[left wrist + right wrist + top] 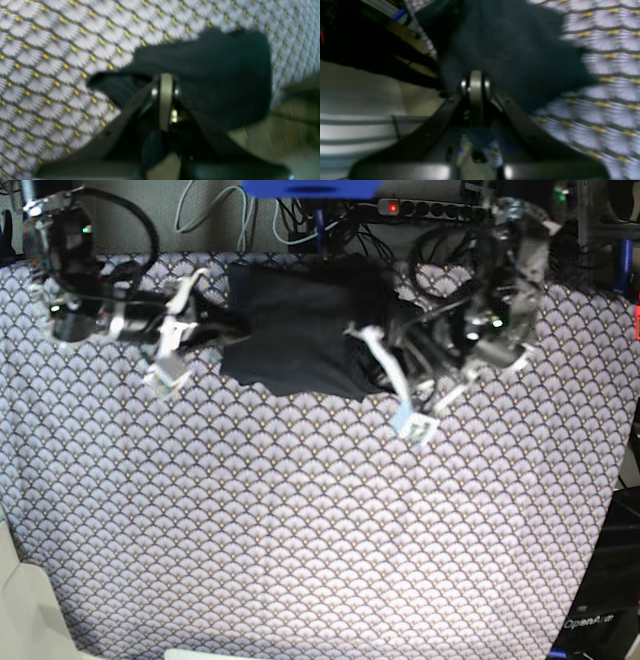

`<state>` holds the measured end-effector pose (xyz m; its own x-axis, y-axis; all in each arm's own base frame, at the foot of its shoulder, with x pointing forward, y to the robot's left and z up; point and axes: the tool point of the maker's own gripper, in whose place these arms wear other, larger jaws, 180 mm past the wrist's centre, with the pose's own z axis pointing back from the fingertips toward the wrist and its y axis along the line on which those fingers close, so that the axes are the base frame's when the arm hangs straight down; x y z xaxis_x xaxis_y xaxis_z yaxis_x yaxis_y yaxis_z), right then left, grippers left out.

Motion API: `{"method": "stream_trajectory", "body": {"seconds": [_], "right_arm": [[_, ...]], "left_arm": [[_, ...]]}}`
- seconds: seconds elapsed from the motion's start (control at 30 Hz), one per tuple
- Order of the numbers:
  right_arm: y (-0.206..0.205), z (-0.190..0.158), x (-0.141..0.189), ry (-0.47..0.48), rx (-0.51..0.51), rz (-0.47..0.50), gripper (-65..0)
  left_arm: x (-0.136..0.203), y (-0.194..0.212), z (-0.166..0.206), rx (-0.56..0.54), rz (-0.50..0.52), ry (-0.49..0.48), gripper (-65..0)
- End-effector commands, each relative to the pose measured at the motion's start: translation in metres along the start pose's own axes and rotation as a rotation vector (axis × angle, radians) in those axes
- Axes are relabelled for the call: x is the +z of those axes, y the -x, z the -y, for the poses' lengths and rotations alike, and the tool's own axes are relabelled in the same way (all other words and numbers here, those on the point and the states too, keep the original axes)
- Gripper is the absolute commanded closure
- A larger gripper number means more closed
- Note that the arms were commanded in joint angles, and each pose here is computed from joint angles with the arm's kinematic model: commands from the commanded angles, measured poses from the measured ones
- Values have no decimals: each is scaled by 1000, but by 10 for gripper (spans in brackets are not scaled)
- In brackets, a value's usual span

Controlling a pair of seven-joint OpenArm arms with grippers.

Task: Fold the T-shirt properly
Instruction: 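Press and square the black bundle with both grippers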

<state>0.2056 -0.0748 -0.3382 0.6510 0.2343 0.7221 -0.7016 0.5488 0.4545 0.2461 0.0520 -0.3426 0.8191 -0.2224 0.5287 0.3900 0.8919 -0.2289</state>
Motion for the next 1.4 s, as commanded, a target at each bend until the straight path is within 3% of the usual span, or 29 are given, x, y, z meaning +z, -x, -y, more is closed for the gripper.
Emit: {"method": "stream_trajectory", "body": {"seconds": [0.0, 0.4, 0.57, 0.67, 1.07, 1.37], "right_arm": [[-13, 4, 9, 10, 22, 39, 0], [-43, 60, 66, 211, 93, 68, 0], [-34, 95, 72, 259, 4, 63, 0], [-26, 114, 75, 287, -51, 58, 0], [15, 95, 3, 275, -10, -92, 0], [27, 80, -11, 232, -28, -111, 0]], "left_arm": [[5, -8, 3, -3, 34, 32, 0], [16, 47, -1, 1, -138, 116, 0], [18, 73, 8, -34, -268, 142, 0], [18, 75, 8, -34, -273, 141, 0], [14, 81, 6, -22, -296, 139, 0], [-11, 96, -10, 24, -351, 53, 0]]}}
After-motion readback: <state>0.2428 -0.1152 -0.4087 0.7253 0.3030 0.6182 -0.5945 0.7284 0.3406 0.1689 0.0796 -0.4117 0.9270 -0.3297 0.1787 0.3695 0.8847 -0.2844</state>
